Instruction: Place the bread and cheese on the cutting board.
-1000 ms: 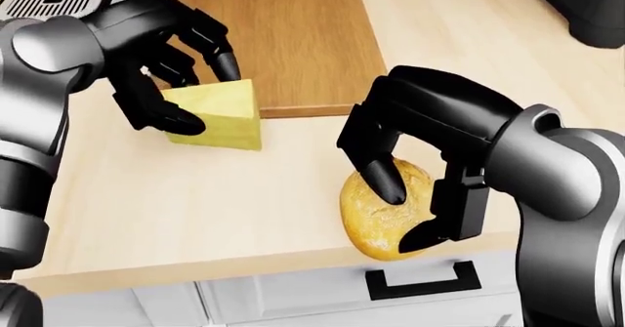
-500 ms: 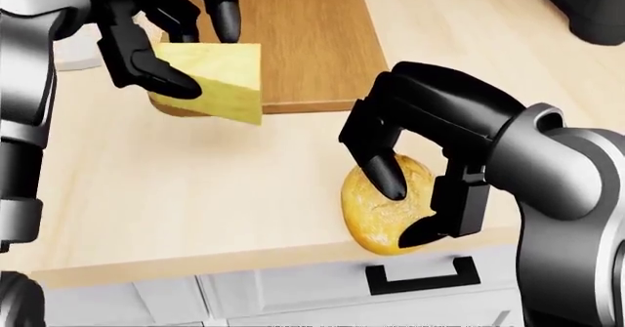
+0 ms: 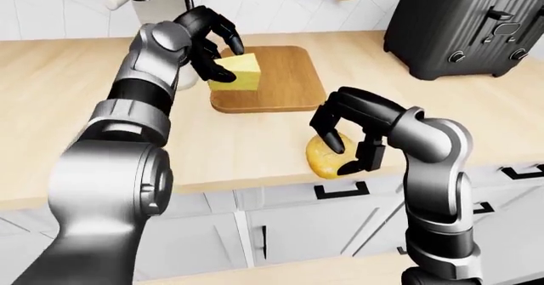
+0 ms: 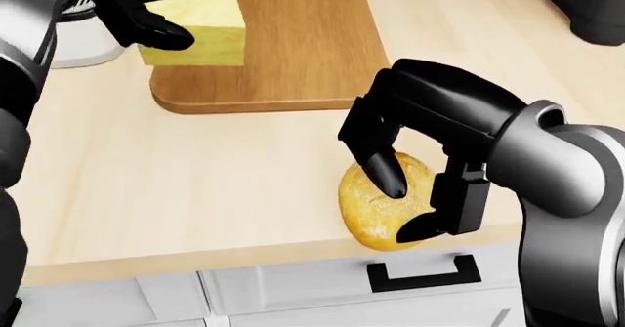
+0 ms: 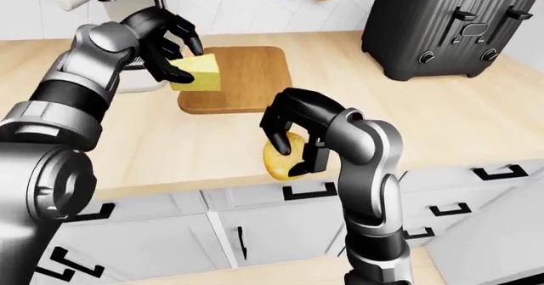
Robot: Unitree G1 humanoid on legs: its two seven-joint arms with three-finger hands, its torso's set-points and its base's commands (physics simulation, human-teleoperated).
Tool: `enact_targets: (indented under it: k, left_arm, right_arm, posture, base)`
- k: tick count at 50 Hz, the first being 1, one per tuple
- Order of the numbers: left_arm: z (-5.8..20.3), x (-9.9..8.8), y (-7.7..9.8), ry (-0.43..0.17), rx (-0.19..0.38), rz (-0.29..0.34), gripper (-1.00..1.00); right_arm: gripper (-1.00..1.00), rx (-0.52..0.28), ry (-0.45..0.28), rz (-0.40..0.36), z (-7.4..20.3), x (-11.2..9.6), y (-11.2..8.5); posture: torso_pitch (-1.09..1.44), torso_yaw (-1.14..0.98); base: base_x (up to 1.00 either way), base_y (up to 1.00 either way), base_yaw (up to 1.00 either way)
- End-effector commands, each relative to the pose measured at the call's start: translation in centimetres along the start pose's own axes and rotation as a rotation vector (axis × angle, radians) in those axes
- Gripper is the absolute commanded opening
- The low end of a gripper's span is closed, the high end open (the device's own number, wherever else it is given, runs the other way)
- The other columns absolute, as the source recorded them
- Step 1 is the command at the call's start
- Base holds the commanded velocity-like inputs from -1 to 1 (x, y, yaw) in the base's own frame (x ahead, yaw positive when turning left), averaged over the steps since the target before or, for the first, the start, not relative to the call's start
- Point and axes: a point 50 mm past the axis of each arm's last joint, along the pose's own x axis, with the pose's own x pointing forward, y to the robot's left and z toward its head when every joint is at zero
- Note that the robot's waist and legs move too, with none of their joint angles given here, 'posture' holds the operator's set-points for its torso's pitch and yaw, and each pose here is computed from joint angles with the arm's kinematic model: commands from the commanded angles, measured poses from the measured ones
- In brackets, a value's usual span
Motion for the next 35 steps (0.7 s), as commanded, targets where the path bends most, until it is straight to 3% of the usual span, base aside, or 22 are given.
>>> enact_targets:
  k: [1, 9, 17, 21, 22, 23, 25, 35]
  left_arm:
    - [2.2, -0.6, 1.7, -0.074, 0.021, 0.100, -1.00]
    - [2.2, -0.4, 1.8, -0.046, 0.000, 0.181, -1.00]
    - [2.3, -0.5, 2.1, -0.045, -0.078, 0.247, -1.00]
    - [1.5, -0.1, 1.2, -0.023, -0.185, 0.209, -1.00]
    - [1.5, -0.1, 1.3, -0.020, -0.254, 0.205, -1.00]
    - [1.5, -0.1, 1.3, -0.018, -0.255, 0.207, -1.00]
    - [1.7, -0.2, 1.5, -0.021, -0.320, 0.195, -1.00]
    - [1.2, -0.1, 1.1, 0.008, -0.319, 0.184, -1.00]
  right_arm:
    - [-1.00, -0.017, -0.003, -0.021, 0.3, -0.2, -0.5]
    - [-1.00, -0.011, -0.001, -0.019, 0.0, -0.1, -0.3]
    - [-1.00, -0.004, 0.002, -0.017, -0.2, -0.1, 0.0]
    - [-1.00, -0.004, 0.007, -0.016, -0.4, -0.1, 0.1]
    - [-1.00, -0.003, 0.006, -0.014, -0.4, 0.0, 0.1]
    - [-1.00, -0.003, 0.007, -0.014, -0.5, 0.0, 0.2]
    - [-1.00, -0.002, 0.008, -0.011, -0.5, 0.1, 0.3]
    - [-1.00, 0.000, 0.007, -0.007, -0.6, 0.2, 0.5]
  posture:
    - [0.00, 0.00]
    - [0.00, 0.00]
    - [0.00, 0.00]
    - [0.00, 0.00]
    - [0.00, 0.00]
    - [0.00, 0.00]
    - [0.00, 0.00]
    - [0.00, 0.00]
  base:
    - [0.00, 0.00, 0.00]
    - [0.00, 0.00, 0.00]
    - [0.00, 0.00, 0.00]
    - [0.00, 0.00, 0.00]
    - [0.00, 0.00, 0.00]
    - [0.00, 0.00, 0.00]
    - [0.00, 0.00, 0.00]
    - [0.00, 0.00, 0.00]
